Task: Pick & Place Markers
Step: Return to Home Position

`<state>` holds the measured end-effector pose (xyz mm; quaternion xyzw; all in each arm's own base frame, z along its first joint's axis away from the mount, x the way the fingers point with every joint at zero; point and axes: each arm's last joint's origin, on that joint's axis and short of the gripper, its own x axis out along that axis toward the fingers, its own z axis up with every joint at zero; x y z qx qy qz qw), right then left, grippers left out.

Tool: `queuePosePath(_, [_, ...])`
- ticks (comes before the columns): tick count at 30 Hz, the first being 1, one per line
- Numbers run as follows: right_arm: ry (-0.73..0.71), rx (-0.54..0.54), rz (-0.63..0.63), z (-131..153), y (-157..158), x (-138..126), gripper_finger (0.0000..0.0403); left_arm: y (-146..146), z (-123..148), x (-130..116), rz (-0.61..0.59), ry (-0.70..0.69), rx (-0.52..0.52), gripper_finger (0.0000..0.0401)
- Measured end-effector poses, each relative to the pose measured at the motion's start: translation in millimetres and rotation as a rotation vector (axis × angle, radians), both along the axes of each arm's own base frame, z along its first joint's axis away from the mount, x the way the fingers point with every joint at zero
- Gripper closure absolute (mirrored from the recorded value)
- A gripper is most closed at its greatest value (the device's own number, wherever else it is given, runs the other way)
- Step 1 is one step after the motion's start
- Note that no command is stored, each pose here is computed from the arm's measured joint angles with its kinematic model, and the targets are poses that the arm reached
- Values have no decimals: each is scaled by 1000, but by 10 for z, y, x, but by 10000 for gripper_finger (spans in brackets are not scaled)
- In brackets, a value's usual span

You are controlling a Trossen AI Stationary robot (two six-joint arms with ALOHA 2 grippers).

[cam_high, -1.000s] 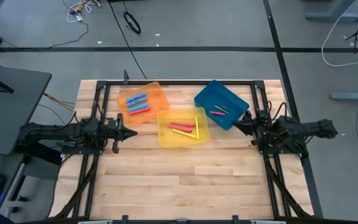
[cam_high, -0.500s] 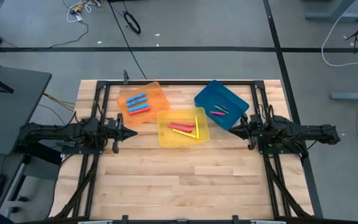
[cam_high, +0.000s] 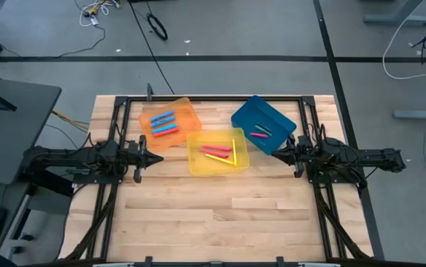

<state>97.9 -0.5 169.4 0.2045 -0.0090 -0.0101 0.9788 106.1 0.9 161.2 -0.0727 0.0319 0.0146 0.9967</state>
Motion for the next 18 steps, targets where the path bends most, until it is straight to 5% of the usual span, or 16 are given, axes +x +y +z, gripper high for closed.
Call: queuePosePath(18, [1,-29,0,-1,0,0,378,0,0,0,0,0,0,396])
